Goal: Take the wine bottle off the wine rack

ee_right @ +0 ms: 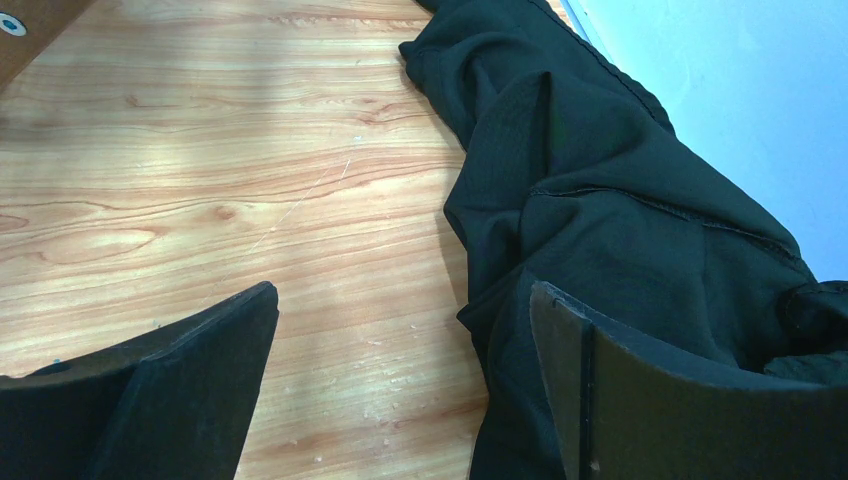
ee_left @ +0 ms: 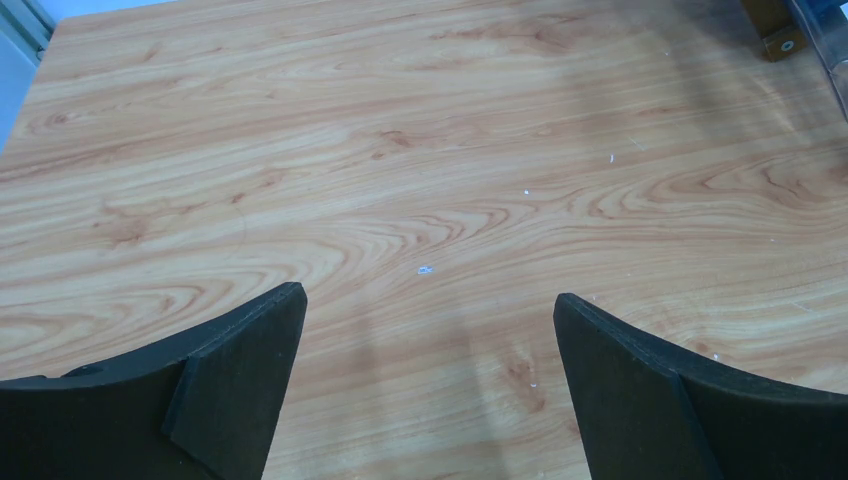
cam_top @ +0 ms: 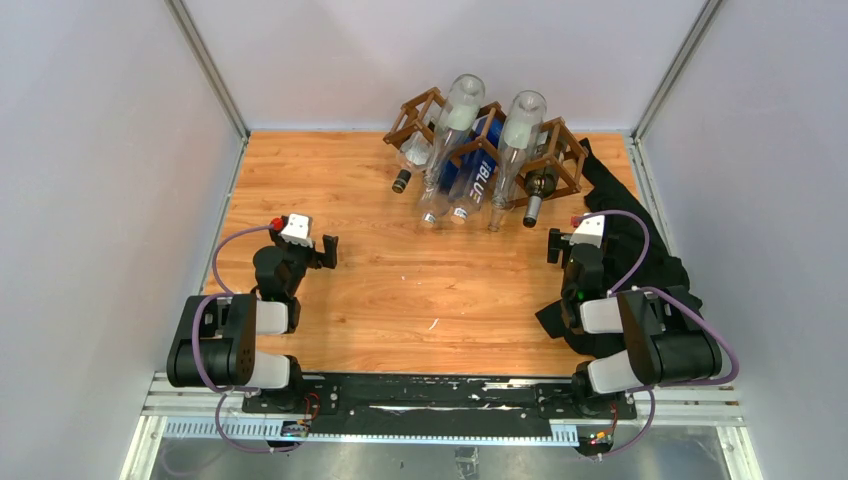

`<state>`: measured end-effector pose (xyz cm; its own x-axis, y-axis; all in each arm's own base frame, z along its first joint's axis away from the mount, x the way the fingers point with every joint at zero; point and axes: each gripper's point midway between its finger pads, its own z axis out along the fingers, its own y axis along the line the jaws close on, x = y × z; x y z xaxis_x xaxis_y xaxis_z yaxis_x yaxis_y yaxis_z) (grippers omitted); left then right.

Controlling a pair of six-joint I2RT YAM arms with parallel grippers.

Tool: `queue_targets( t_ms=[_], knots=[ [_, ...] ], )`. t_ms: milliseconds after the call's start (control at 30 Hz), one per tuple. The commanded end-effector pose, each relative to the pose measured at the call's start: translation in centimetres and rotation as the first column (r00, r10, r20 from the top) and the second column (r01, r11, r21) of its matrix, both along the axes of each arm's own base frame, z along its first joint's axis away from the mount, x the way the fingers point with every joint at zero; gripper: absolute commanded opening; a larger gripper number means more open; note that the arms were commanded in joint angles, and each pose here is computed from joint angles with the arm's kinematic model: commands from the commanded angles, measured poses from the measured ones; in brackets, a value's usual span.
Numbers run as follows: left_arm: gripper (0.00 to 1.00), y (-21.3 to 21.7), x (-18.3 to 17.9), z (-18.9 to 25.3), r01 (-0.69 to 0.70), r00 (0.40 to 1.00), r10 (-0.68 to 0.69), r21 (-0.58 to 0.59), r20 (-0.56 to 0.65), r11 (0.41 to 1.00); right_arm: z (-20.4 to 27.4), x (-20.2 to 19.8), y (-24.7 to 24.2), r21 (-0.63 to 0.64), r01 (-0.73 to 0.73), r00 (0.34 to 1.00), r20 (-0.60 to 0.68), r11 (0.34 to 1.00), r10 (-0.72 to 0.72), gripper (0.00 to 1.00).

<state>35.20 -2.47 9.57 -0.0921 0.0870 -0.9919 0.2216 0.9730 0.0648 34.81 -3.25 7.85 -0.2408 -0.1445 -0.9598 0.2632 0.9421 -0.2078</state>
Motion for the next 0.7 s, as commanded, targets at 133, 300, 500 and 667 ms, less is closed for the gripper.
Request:
queue_targets(
  t_ms=[133,300,500,667],
  knots=[
    [1.0,0.0,0.5,1.1,-0.005,0.999,0.005,0.002,0.041,1.0,-0.2,-0.2,-0.7,-0.002,0.026,1.0,-0.004,1.0,-0.026,1.0],
    [1.0,0.0,0.5,1.1,-0.005,0.999,0.005,0.002,0.04,1.0,-0.2,-0.2,-0.8,-0.001,0.027,1.0,-0.003,1.0,-0.027,1.0],
    [1.0,0.4,0.4,1.4,-0.022,0.999,0.022,0.001,0.036,1.0,0.0,-0.4,-1.2,0.015,0.048,0.999,0.006,0.999,-0.048,1.0],
    [1.0,1.4,0.9,3.7,-0.046,0.999,0.046,-0.031,-0.002,0.998,1.6,-0.6,-1.7,0.012,0.086,0.996,0.03,0.996,-0.086,1.0]
  ],
)
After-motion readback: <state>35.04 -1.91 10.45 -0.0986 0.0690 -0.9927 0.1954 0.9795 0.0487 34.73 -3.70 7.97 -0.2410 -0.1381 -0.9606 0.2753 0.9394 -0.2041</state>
